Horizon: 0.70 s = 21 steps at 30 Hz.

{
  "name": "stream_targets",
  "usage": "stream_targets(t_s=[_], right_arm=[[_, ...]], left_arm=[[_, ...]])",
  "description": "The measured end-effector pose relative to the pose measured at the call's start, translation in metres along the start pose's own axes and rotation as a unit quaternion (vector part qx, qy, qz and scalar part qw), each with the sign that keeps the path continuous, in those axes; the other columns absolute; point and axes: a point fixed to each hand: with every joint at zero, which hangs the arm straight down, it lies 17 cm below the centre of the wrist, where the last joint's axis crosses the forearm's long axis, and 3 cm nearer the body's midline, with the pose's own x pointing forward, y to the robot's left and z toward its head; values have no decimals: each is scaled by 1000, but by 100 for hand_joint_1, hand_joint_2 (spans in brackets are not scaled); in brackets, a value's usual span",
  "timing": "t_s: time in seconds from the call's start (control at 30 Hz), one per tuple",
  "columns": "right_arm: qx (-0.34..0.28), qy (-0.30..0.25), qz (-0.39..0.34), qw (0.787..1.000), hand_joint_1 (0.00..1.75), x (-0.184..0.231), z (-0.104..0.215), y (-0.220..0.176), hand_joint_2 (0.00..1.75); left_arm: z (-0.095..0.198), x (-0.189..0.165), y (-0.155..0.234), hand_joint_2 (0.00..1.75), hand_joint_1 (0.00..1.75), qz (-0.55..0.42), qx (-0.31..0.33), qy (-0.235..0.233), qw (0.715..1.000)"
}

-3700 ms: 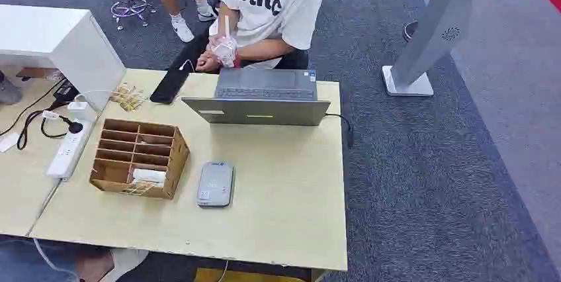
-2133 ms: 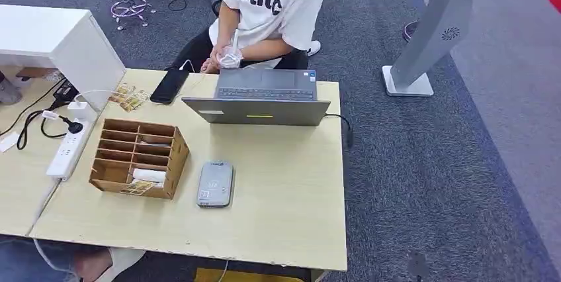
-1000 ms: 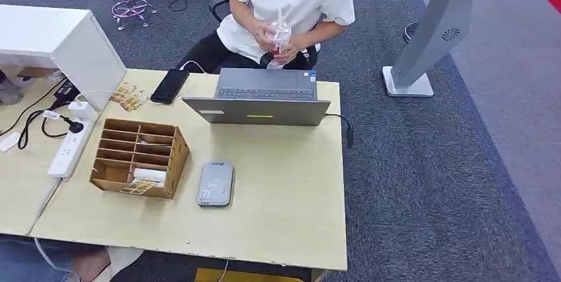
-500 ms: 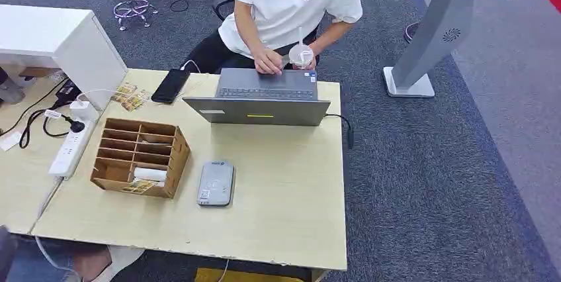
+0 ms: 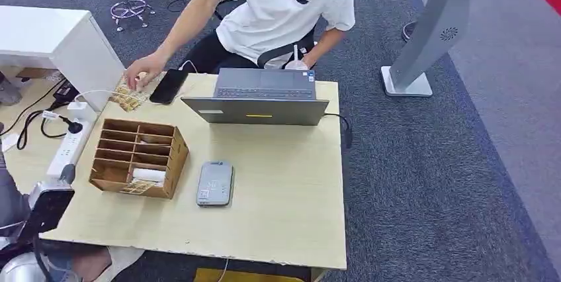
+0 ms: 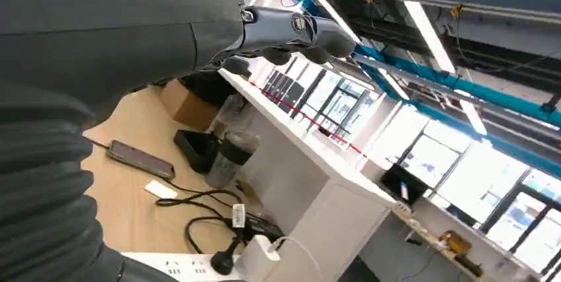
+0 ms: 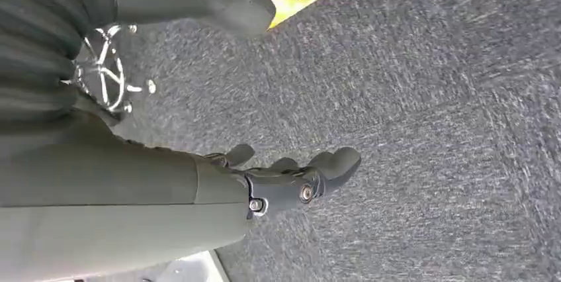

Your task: Pass the card to the sensor for recognition and then transmit it.

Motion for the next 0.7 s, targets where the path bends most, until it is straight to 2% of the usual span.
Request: stream_targets(t_s=[0.4, 0.7], right_arm=[[3, 3, 38, 999, 0, -5, 1, 2, 175], [8, -4, 59, 998, 0, -5, 1, 4, 175]], left_arm=[[-1, -18, -34, 175, 0, -63, -48, 12, 997], [-12, -3, -58, 175, 0, -106, -78, -14, 991]])
